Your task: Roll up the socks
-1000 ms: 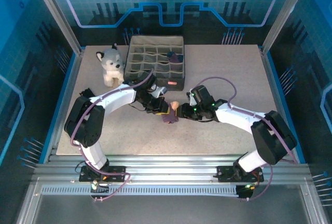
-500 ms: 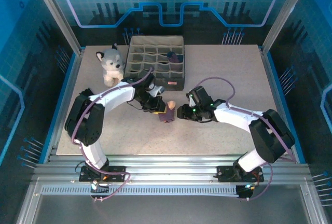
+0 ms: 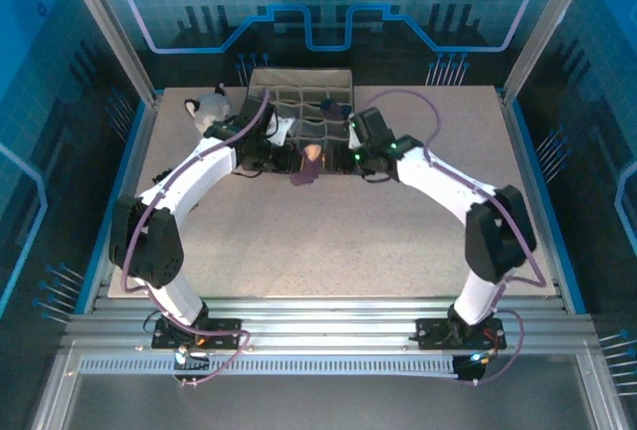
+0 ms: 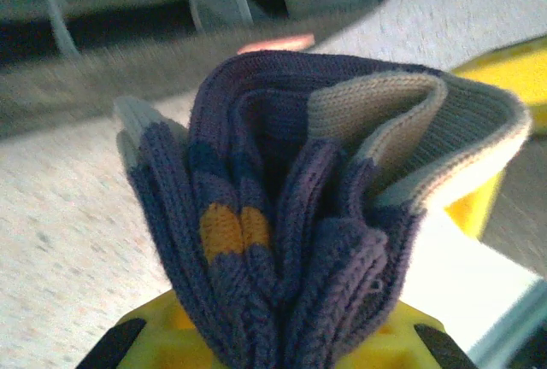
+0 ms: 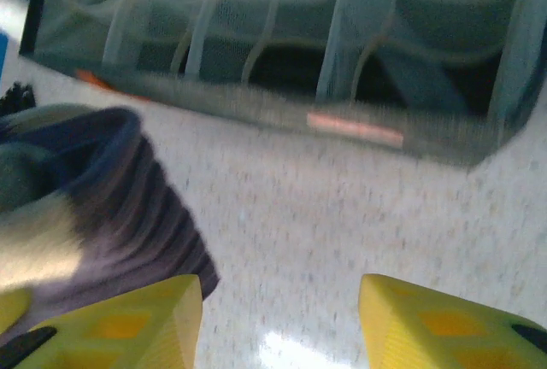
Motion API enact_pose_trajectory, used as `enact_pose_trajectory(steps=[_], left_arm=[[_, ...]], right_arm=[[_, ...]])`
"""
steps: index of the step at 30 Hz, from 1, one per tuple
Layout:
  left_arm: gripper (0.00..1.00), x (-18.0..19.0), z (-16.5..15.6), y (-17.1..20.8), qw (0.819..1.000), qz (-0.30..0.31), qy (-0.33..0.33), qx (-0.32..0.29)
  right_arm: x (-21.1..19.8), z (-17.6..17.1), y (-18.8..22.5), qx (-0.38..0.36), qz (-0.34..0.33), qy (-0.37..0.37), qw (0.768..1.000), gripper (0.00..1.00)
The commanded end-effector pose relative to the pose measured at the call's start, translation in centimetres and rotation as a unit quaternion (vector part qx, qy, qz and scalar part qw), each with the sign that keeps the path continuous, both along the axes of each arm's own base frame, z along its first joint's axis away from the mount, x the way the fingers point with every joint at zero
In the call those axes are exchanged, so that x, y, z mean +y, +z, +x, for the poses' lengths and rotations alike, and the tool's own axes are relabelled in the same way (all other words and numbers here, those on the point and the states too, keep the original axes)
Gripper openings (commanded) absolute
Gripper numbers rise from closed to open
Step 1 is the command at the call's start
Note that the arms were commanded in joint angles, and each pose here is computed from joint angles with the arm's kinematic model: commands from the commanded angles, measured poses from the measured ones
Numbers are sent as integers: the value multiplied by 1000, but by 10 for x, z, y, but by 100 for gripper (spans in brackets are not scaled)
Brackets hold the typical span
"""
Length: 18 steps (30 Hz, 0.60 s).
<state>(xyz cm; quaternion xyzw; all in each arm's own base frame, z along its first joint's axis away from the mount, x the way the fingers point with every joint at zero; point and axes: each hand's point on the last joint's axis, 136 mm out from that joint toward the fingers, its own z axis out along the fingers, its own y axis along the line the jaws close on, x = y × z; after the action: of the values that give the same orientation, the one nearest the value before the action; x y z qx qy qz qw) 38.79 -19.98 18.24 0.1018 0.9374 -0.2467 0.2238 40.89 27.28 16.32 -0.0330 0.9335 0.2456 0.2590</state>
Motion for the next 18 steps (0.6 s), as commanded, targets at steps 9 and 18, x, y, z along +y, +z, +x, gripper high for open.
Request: enact_pose_trajectory(steps=[9, 18], left_arm=[[0, 17, 97, 80, 976, 74, 35, -200], [0, -28, 142, 59, 974, 42, -4, -223]], right_arm=[[-25, 102, 5, 1, -97, -31, 995, 52], [-44, 106, -18, 25, -91, -49, 994, 51]])
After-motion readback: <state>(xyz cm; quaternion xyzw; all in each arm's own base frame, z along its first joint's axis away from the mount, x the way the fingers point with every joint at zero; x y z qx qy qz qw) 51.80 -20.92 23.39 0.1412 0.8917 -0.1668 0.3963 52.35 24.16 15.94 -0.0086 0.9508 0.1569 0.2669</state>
